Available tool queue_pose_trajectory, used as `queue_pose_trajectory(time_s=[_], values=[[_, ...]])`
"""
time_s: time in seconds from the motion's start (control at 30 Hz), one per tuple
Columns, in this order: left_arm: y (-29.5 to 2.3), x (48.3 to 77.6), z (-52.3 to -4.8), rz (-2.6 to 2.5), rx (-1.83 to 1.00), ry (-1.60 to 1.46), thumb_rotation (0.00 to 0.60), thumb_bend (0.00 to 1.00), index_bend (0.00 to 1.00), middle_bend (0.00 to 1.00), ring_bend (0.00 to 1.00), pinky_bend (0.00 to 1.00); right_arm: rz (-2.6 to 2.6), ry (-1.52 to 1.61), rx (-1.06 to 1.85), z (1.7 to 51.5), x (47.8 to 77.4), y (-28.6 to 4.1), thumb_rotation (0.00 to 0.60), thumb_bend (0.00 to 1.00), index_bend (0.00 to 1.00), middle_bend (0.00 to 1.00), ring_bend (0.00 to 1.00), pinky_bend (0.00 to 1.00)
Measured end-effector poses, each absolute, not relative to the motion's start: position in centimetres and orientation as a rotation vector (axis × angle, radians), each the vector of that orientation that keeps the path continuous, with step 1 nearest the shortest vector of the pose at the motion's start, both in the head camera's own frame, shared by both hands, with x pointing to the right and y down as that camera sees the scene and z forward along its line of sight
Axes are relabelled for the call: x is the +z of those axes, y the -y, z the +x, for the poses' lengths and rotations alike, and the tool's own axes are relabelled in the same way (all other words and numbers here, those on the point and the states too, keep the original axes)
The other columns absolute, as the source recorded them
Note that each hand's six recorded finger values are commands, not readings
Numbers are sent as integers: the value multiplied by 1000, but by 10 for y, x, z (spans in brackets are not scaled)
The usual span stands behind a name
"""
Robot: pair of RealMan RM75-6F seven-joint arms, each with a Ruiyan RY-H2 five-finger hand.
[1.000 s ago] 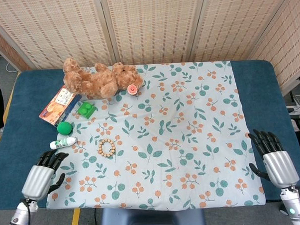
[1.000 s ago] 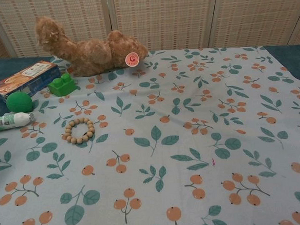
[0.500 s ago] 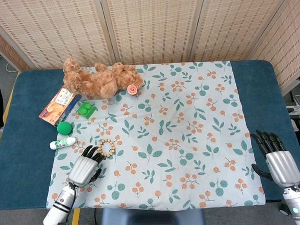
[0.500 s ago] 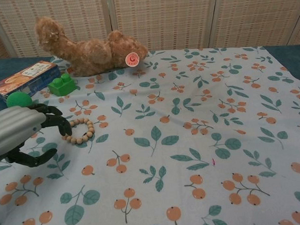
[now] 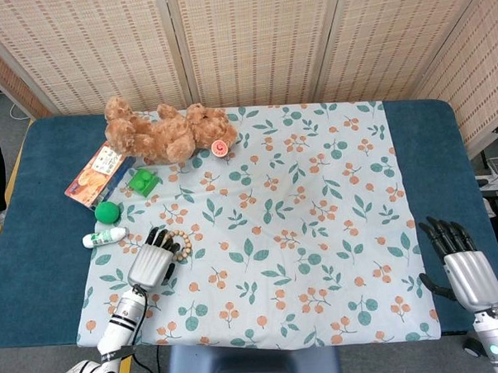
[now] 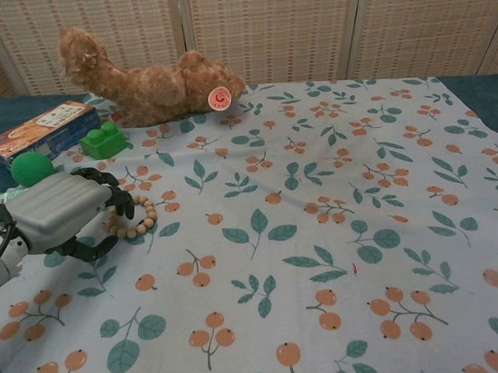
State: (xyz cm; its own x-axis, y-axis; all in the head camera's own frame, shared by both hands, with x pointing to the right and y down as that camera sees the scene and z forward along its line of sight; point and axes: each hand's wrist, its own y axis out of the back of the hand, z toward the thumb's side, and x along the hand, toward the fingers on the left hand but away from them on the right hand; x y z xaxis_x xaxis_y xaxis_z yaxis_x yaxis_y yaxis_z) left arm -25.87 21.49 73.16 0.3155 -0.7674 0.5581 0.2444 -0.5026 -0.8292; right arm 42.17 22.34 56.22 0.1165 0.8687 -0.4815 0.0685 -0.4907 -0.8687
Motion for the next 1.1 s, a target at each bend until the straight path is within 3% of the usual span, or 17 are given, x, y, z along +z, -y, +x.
queue_pose_trajectory(time_s=[0.2, 0.47, 0.57, 0.7, 0.87, 1.1], values=[[-214, 739, -254, -1611, -1370, -441, 517, 443, 367, 332, 138, 127, -1703, 921, 1449, 421, 563, -224, 600, 203, 0, 0, 0, 0], [-213, 744, -251, -1569, -1391, -379, 442, 416, 390, 354, 144, 127, -1716, 917, 1450, 421, 563, -225, 600, 203, 0, 0, 0, 0], [-213, 745, -251, -1543, -1400, -346, 465, 417, 419, 374, 153, 127, -1729, 916, 1447, 420, 563, -225, 600, 203, 0, 0, 0, 0], [-212, 748, -251, -1501, -1411, -297, 592, 412, 487, 437, 187, 127, -1741, 911, 1445, 419, 563, -226, 600, 202, 0, 0, 0, 0], [-210, 749, -251, -1443, -1412, -273, 600, 416, 582, 530, 246, 127, -1747, 908, 1442, 418, 563, -226, 600, 203, 0, 0, 0, 0], [-206, 745, -250, -1394, -1392, -294, 600, 423, 602, 564, 281, 127, -1754, 905, 1445, 418, 563, -227, 600, 203, 0, 0, 0, 0]])
